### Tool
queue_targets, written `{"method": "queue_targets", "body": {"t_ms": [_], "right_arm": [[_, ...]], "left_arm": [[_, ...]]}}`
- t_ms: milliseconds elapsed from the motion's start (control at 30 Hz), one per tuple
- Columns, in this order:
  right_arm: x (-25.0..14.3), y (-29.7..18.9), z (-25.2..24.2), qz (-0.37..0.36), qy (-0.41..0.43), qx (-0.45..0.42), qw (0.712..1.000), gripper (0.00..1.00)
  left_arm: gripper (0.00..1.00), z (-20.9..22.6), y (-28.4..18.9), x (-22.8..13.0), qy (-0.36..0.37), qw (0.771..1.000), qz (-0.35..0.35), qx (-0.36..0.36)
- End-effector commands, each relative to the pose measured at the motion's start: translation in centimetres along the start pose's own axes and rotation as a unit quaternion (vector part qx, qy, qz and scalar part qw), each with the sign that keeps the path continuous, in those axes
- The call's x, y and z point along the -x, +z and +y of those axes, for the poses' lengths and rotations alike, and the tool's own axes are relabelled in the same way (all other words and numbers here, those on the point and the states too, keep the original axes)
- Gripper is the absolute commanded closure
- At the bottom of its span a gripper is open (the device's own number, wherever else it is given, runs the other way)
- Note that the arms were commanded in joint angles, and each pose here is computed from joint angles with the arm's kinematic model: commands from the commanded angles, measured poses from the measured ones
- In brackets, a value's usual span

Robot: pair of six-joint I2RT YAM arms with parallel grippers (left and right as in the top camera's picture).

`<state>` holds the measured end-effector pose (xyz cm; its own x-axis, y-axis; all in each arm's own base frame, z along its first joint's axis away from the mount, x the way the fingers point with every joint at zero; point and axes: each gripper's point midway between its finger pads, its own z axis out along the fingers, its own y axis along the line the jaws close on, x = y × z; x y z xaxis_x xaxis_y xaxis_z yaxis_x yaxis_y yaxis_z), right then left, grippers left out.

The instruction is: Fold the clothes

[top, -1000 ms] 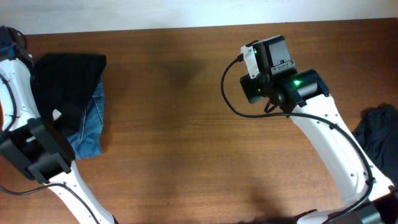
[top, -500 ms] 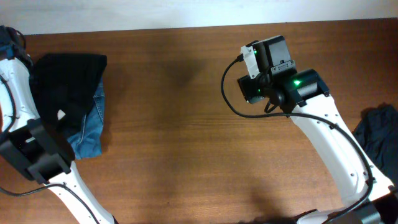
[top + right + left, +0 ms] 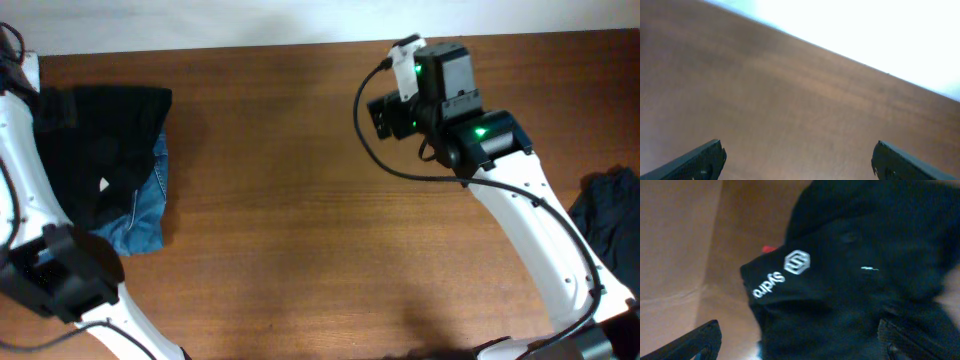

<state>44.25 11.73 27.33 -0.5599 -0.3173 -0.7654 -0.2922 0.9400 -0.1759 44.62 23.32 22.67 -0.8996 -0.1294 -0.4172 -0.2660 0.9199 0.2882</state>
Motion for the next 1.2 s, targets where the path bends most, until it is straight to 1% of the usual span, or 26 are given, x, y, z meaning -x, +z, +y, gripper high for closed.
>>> {"method": "queue_targets", "body": {"t_ms": [0,100,133,267,467,667,733,833,967,1167], "right_arm": [[1.8,-1.2,-3.3,-0.036,0.044,-0.030,0.998,0.01],[1.8,-1.1,-6.5,-0.046,0.071,-0.051,0.995,0.01],[1.6,-1.1,-7.3,-0.045,0.077,-0.054,0.995,0.01],[-0.4,-1.1,-9.8,-0.023,0.103,-0.042,0.993,0.01],[-5.3,-2.6,-12.4,0.051,0.196,-0.056,0.978,0.01],[-7.7,-5.5,-12.7,0.091,0.214,-0.064,0.971,0.01],[-8.7,-6.5,-12.4,0.109,0.218,-0.063,0.968,0.01],[-10.6,-8.1,-11.2,0.150,0.223,-0.054,0.962,0.01],[-13.0,-9.9,-9.8,0.205,0.228,-0.043,0.951,0.01],[-15.1,-12.4,-8.4,0.250,0.231,-0.035,0.939,0.01]], "left_arm": [[0.01,-3.5,-3.6,1.2,-0.045,0.990,-0.049,-0.121],[0.01,-7.0,-5.0,2.1,-0.048,0.970,-0.071,-0.229],[0.01,-7.8,-5.4,2.4,-0.047,0.963,-0.079,-0.253],[0.01,-9.3,-6.6,3.1,-0.044,0.946,-0.097,-0.307],[0.01,-9.4,-7.2,1.3,-0.048,0.948,-0.062,-0.307],[0.01,-7.9,-8.9,-0.4,-0.045,0.965,-0.047,-0.254],[0.01,-7.8,-9.9,-0.7,-0.041,0.967,-0.051,-0.245],[0.01,-8.6,-12.0,-0.9,-0.026,0.968,-0.062,-0.243],[0.01,-9.7,-14.3,-1.6,0.005,0.975,-0.069,-0.212],[0.01,-14.5,-18.1,-2.2,0.071,0.968,-0.091,-0.225]]}}
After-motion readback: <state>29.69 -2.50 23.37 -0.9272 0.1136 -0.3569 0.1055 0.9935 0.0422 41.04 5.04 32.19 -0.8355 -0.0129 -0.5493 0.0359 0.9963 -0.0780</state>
